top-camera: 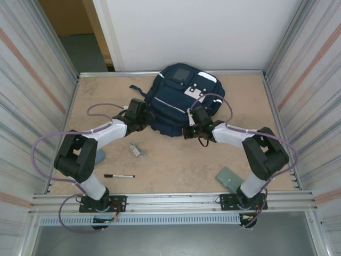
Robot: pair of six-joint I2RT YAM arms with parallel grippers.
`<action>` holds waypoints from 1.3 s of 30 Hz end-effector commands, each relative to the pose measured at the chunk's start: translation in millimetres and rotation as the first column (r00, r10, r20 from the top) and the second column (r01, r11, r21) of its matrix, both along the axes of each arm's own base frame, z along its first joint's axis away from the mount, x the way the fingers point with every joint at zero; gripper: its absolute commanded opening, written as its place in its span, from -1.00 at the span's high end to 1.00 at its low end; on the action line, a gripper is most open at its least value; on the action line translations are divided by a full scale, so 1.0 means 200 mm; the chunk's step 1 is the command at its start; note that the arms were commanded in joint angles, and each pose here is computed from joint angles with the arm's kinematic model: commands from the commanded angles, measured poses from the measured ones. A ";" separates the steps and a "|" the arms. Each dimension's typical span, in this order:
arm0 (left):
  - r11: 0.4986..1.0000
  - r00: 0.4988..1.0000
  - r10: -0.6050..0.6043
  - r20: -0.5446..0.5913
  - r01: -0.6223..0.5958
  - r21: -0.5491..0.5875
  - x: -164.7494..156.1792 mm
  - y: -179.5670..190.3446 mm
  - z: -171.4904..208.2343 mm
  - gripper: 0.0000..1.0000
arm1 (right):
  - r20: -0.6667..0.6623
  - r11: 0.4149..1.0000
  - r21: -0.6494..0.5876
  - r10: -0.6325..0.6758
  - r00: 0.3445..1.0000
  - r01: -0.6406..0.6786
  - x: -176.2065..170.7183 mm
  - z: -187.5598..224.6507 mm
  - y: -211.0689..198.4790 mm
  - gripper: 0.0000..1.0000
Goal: Pack the student bag
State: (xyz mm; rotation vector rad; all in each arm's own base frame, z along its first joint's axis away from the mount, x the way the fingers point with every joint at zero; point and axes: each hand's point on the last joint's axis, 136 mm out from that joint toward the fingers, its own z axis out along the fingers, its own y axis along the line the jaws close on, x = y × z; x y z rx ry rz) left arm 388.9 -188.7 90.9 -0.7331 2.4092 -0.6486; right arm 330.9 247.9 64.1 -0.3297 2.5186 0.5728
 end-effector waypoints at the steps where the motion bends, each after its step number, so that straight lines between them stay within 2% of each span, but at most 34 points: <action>1: 0.996 0.998 -0.061 0.005 0.062 -0.070 -0.11 -0.08 0.13 0.08 | 0.021 0.971 0.171 0.166 0.986 -0.167 -0.15 0.22 0.18 1.00; 2: 0.996 0.998 -0.067 0.012 0.068 -0.064 -0.13 -0.09 0.16 -0.12 | 0.040 0.964 0.183 0.189 0.981 -0.194 -0.16 0.27 0.20 1.00; 4: 0.995 0.997 -0.082 0.013 0.083 -0.055 -0.17 -0.12 0.20 -0.20 | 0.077 0.950 0.196 0.231 0.970 -0.242 -0.19 0.34 0.26 1.00; 17: 0.995 0.993 -0.103 -0.051 0.102 -0.019 -0.20 -0.25 0.08 -0.17 | 0.102 0.924 0.204 0.309 0.945 -0.324 -0.27 0.38 0.36 1.00; 20: 0.997 0.997 -0.069 -0.040 0.071 0.042 -0.18 -0.24 0.06 -0.02 | 0.100 0.921 0.191 0.326 0.940 -0.340 -0.29 0.39 0.37 1.00; 22: 0.996 0.997 -0.074 -0.035 0.076 0.042 -0.16 -0.26 0.07 0.19 | 0.101 0.923 0.182 0.325 0.940 -0.339 -0.29 0.38 0.36 1.00; 26: 0.989 0.993 -0.121 -0.010 0.121 0.079 -0.14 -0.27 0.13 0.91 | 0.081 0.953 0.102 0.278 0.957 -0.286 -0.27 0.33 0.27 1.00; 27: 0.989 0.993 -0.120 -0.006 0.120 0.087 -0.15 -0.26 0.15 1.00 | 0.061 0.961 0.061 0.265 0.962 -0.269 -0.27 0.30 0.23 1.00; 31: 0.983 0.988 -0.156 0.018 0.153 0.104 -0.17 -0.20 0.22 1.00 | -0.013 0.979 -0.056 0.195 0.981 -0.195 -0.24 0.16 0.03 1.00; 34: 0.965 0.968 -0.248 0.036 0.244 0.100 -0.17 -0.20 0.27 1.00 | -0.051 0.981 -0.141 0.128 0.990 -0.134 -0.21 0.05 -0.13 1.00; 36: 0.935 0.941 -0.339 0.009 0.336 0.116 -0.17 -0.21 0.27 1.00 | -0.064 0.982 -0.163 0.090 0.994 -0.099 -0.19 0.00 -0.22 1.00; 39: 0.907 0.918 -0.394 -0.041 0.396 0.147 -0.20 -0.17 0.25 1.00 | -0.061 0.979 -0.200 0.022 0.998 -0.033 -0.13 -0.03 -0.32 1.00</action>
